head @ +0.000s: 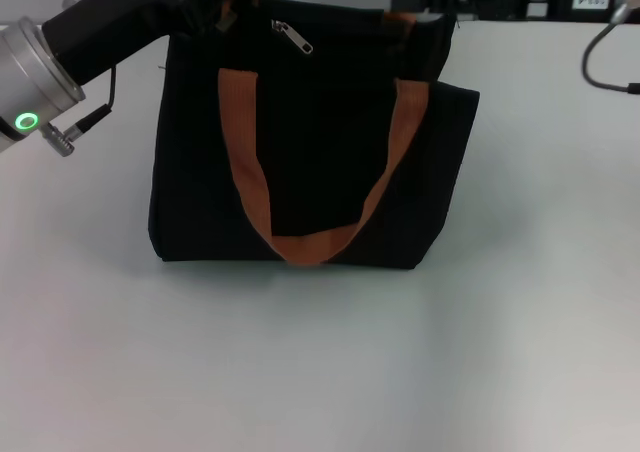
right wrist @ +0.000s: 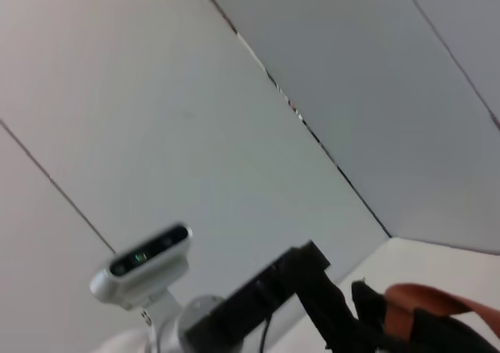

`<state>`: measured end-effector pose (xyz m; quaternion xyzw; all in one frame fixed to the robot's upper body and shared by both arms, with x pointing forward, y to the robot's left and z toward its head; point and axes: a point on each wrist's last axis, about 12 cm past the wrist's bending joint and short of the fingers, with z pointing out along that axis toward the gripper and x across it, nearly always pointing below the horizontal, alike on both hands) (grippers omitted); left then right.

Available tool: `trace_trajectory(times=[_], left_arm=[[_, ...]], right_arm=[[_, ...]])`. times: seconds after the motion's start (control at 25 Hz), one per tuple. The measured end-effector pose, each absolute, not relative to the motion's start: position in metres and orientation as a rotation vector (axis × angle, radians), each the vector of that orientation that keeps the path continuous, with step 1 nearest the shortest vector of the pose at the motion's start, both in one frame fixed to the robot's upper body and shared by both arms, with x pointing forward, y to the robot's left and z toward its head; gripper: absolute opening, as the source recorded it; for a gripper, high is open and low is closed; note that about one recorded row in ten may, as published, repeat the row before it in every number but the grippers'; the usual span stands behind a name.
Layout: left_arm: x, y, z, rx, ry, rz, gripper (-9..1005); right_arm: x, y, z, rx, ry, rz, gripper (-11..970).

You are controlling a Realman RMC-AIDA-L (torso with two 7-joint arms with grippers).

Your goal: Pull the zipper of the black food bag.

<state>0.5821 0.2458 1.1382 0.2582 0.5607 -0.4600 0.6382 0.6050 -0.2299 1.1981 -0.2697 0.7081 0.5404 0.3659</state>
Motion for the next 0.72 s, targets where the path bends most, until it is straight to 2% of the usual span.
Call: trace_trajectory(times=[0.16, 0.4, 0.72], left_arm=[[0.579, 0.244, 1.139, 0.593, 1.252, -1.083, 32], [0.580, 0.239, 1.144, 0.613, 1.225, -1.106, 33], [0.581, 0.233, 1.148, 0.633, 1.203, -1.130, 35]], right_arm=[[0.608, -0.219, 1.195, -0.744, 1.815, 1.342, 254], [0.610, -0.199, 1.187, -0.831, 1.779, 1.252, 383], [0.614, -0.181, 1.180, -0.874, 1.791, 1.183, 355]])
